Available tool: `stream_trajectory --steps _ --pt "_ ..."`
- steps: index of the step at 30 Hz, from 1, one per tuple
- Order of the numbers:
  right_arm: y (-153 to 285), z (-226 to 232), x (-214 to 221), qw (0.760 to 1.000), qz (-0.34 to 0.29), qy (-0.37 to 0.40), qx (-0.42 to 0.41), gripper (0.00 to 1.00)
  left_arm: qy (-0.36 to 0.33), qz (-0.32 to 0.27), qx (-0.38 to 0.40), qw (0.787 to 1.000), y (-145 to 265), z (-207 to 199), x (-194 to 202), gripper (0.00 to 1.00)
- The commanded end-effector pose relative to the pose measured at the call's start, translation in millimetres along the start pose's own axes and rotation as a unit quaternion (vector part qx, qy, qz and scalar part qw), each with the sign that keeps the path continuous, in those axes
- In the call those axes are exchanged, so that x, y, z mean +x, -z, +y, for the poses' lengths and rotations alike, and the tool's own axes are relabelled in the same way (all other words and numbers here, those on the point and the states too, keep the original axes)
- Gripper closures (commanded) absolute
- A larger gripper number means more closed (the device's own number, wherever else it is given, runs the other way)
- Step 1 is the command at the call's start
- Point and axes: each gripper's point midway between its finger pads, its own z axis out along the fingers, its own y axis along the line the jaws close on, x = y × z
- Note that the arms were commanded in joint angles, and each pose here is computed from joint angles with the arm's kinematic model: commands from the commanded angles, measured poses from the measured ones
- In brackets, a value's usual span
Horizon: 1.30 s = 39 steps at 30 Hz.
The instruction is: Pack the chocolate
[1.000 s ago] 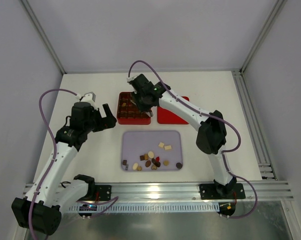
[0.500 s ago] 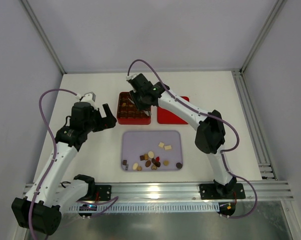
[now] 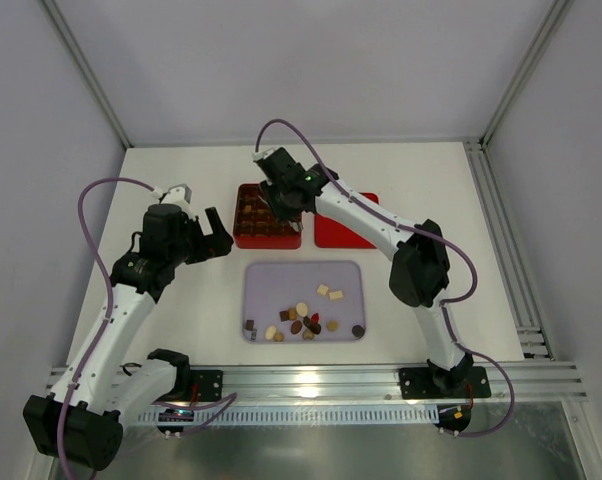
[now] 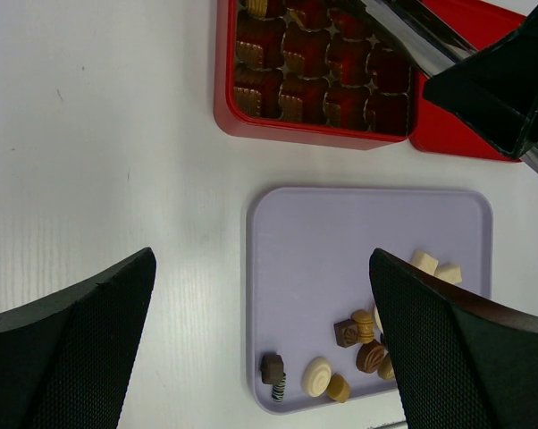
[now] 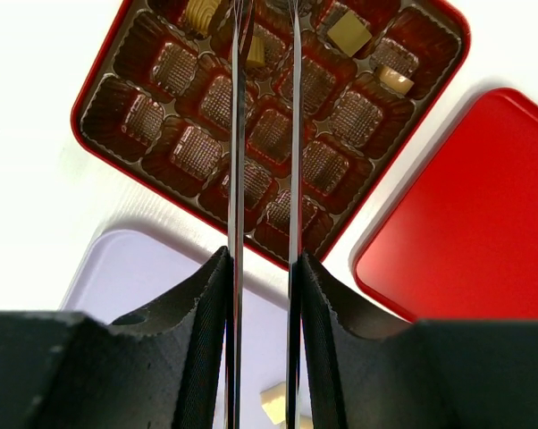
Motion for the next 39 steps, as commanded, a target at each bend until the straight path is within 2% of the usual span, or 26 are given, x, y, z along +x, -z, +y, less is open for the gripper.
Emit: stream_trajectory --steps 1,6,7,9,10,16,17,19,20,28,32,39 --pt "61 -4 -56 0.995 -0.096 -0.017 -0.001 0.63 -0.003 -0.024 0.009 1.000 7 -5 -14 0.00" --pt "95 -15 -51 0.994 -0.106 -0.026 0.008 0.62 -0.003 -0.027 0.010 1.000 8 -5 -16 0.00" --pt "113 -17 -53 0.993 -0.118 -0.029 0.006 0.63 -0.003 -0.027 0.010 1.000 9 -5 -16 0.00" --pt "121 -22 -35 0.994 -0.100 -0.030 0.007 0.63 -0.003 -0.027 0.011 1.000 9 -6 -16 0.00" --pt "141 -25 -35 0.993 -0.112 -0.034 0.003 0.62 -0.003 -0.026 0.010 1.000 8 -5 -15 0.00" --pt "173 -41 45 0.998 -0.047 -0.037 0.003 0.62 -0.003 -0.030 0.012 0.999 10 -6 -17 0.00" --pt "190 -46 52 0.998 -0.056 -0.039 0.001 0.62 -0.003 -0.029 0.013 0.999 10 -6 -16 0.00" --pt "190 -50 86 0.999 -0.020 -0.037 0.002 0.59 -0.003 -0.028 0.012 1.000 10 -6 -16 0.00" --pt "204 -51 94 0.999 -0.027 -0.038 -0.008 0.58 -0.003 -0.029 0.013 0.999 10 -6 -16 0.00" --pt "211 -50 184 0.996 0.070 -0.014 -0.049 0.56 -0.003 -0.026 0.013 1.000 8 -7 -16 0.00" --pt "207 -48 206 0.993 0.100 0.000 -0.061 0.54 -0.003 -0.024 0.011 1.000 7 -6 -14 0.00" --pt "196 -38 215 0.991 0.117 0.022 -0.067 0.53 -0.002 -0.022 0.010 1.000 6 -5 -14 0.00"
